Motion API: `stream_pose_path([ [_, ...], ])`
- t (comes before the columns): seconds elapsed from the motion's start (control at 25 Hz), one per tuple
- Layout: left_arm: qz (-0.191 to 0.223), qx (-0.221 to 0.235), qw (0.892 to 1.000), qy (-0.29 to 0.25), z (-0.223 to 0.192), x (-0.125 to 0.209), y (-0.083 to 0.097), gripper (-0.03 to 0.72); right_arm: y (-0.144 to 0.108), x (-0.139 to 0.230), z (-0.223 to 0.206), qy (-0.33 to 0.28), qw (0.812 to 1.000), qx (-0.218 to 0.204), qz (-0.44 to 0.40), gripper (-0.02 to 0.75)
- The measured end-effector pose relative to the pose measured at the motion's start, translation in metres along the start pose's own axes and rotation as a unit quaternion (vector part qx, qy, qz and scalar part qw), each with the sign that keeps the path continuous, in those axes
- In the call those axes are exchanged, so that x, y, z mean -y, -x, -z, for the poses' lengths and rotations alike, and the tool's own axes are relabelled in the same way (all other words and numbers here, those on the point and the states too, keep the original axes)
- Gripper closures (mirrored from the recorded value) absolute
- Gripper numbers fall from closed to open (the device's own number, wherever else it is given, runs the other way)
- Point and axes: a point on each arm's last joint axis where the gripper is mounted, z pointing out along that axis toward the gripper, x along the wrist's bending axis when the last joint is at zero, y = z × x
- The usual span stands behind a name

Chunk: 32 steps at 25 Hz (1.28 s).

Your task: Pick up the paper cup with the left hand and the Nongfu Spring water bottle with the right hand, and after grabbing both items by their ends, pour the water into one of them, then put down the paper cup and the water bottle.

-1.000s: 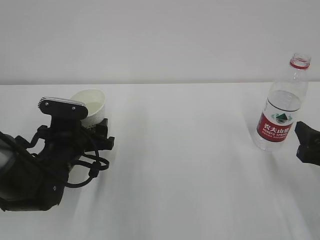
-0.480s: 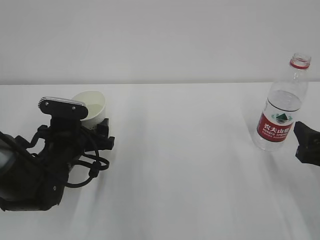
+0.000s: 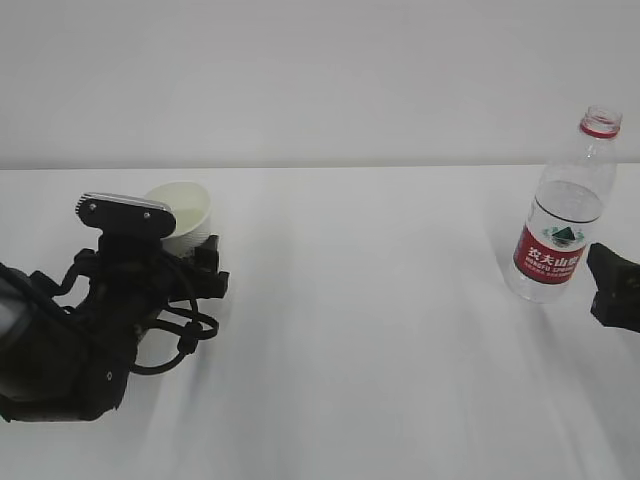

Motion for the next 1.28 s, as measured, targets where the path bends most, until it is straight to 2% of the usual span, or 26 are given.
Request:
stream_pose_path([
  [0.16, 0.0, -0.001, 1.0, 0.007, 0.0, -0.001, 0.0, 0.001, 0.0, 0.0, 0.0, 0.0, 1.0, 0.0, 0.0, 0.145],
  [0.72, -0.002, 0.002, 1.0, 0.008, 0.001, -0.001, 0.001, 0.002, 0.0, 0.0, 0.0, 0.0, 1.0, 0.0, 0.0, 0.145],
  [1.08, -0.028, 0.035, 0.999, -0.011, 0.025, 0.013, 0.017, 0.002, 0.0, 0.0, 0.0, 0.0, 1.0, 0.0, 0.0, 0.145],
  [1.28, -0.024, 0.033, 0.999, -0.015, 0.031, 0.014, 0.025, 0.002, 0.0, 0.0, 0.0, 0.0, 1.0, 0.0, 0.0, 0.145],
])
